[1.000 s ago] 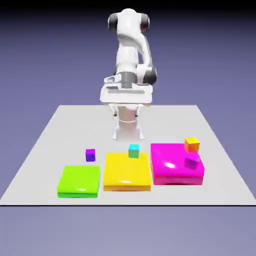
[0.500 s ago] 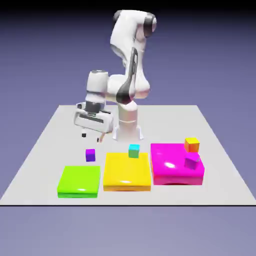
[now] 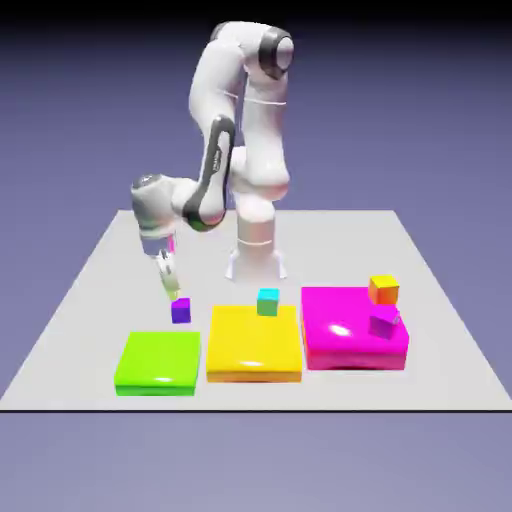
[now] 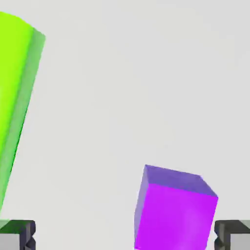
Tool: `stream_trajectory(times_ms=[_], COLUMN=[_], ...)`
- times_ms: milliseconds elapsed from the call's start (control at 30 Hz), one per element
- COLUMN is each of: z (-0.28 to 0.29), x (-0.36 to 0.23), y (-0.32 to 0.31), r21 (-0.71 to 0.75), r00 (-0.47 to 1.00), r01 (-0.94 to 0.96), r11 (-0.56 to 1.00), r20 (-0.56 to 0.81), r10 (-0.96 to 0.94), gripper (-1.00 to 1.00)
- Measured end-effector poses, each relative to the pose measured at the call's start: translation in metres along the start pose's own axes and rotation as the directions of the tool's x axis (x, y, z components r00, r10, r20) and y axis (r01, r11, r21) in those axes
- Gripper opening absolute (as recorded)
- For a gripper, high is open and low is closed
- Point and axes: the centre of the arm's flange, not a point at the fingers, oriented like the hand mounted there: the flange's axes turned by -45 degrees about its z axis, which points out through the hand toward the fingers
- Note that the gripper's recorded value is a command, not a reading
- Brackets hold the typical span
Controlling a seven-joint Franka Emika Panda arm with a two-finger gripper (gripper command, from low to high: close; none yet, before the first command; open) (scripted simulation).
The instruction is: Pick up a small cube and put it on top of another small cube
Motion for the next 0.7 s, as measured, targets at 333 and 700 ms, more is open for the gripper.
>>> stream_trajectory(times_ms=[333, 700], z=[0.066, 0.020], x=[0.004, 0.003], y=[0.012, 0.012], r21=[0.001, 0.002], r00=[0.997, 0.997], r01=[-0.069, -0.069], r11=[0.998, 0.998], r20=[0.045, 0.045], r10=[0.069, 0.069], gripper=[0.00, -1.00])
